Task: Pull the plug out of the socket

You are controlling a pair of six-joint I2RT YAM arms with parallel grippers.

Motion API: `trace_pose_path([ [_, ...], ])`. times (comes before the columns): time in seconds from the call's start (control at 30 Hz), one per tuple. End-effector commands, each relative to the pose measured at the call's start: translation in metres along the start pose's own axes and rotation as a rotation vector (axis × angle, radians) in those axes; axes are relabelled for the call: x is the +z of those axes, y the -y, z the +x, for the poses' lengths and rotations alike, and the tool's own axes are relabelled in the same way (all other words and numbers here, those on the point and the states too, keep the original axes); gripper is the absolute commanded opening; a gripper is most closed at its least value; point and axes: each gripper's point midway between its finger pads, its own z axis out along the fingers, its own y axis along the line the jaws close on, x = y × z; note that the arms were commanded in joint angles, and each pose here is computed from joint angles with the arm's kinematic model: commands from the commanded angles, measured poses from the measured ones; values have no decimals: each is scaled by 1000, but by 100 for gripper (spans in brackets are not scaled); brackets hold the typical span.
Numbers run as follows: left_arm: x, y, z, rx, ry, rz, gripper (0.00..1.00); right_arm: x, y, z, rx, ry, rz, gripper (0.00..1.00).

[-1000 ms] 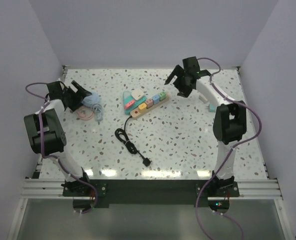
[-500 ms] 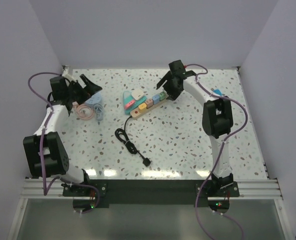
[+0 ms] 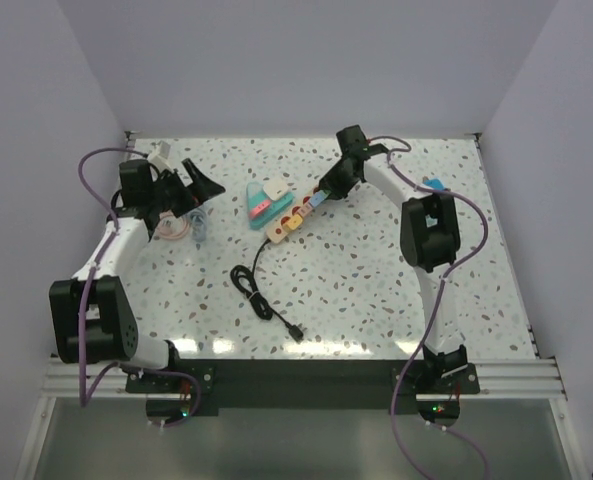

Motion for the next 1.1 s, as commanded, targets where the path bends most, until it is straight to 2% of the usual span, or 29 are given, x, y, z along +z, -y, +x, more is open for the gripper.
trace_pose_path([
  [0.0,-5,30,8,83,-26,86,100,-14,2,3,-93,-9,-10,3],
  [0.1,1,46,20,133,-70,124,100,-19,7,3,-203,-50,-45,0],
  [0.4,31,107,87,310,-268,255,98,-35,43,40,-616,-330,-184,0],
  [0.53,49,117,115,337,-334,276,97,-35,52,68,-659,-413,-322,0],
  [0.67,67,123,146,375,-395,265,96,-41,54,83,-659,-427,-411,0],
  [0.87,95,102,185,396,-458,161,95,-46,55,88,-667,-419,-452,0],
  [1.07,121,78,209,391,-482,85,94,-50,49,90,-661,-420,-484,0],
])
